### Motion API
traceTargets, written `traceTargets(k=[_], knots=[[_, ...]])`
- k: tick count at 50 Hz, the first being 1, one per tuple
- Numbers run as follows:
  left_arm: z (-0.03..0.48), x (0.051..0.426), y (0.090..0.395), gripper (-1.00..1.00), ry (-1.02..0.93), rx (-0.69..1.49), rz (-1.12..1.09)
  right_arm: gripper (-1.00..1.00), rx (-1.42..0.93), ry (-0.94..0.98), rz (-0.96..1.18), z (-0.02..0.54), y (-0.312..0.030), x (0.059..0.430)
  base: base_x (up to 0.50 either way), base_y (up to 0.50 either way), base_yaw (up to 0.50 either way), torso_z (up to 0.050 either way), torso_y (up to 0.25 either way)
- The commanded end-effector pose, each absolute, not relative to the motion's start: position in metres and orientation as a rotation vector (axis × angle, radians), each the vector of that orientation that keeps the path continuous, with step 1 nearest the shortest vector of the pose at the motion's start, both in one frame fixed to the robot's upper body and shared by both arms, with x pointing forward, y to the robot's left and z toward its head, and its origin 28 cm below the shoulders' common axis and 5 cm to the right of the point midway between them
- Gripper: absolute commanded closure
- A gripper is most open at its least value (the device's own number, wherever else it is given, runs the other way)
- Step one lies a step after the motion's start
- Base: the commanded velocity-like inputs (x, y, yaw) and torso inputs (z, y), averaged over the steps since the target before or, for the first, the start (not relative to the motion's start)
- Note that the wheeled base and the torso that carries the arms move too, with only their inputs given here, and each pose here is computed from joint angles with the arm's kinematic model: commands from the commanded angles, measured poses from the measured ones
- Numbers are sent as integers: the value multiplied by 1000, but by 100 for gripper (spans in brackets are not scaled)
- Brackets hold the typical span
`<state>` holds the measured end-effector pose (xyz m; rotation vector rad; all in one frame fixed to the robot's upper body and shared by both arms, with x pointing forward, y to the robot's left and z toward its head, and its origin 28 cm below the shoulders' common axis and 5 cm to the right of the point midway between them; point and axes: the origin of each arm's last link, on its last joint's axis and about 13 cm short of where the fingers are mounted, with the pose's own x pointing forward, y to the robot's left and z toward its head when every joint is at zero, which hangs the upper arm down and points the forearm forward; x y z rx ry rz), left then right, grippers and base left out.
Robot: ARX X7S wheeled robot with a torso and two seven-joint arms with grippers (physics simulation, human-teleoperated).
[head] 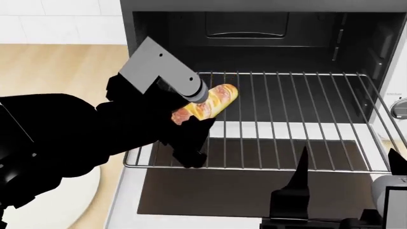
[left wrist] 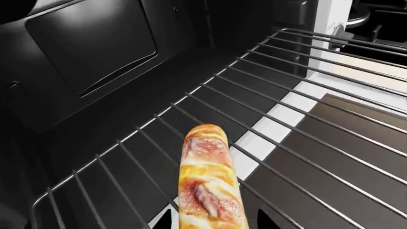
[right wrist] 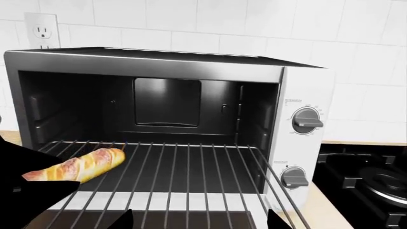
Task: Place the baguette on the rack of the toaster oven.
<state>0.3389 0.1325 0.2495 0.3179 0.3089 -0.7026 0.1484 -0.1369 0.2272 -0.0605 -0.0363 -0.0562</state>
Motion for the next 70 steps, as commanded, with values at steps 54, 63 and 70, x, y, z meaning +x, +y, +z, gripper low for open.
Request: traceTargets(k=[54, 63, 70], knots=[[278, 270, 165, -100, 78, 159, -567, -100, -113, -66, -40, 238, -136, 156, 0, 0, 0, 0, 0], [276, 251, 190, -100, 25, 104, -423, -100, -33, -103, 6, 252, -140, 163, 0, 0, 0, 0, 0], [281, 253, 198, -100, -13, 96, -350, -100, -112, -111, 29, 263, -140, 181, 0, 0, 0, 0, 0]])
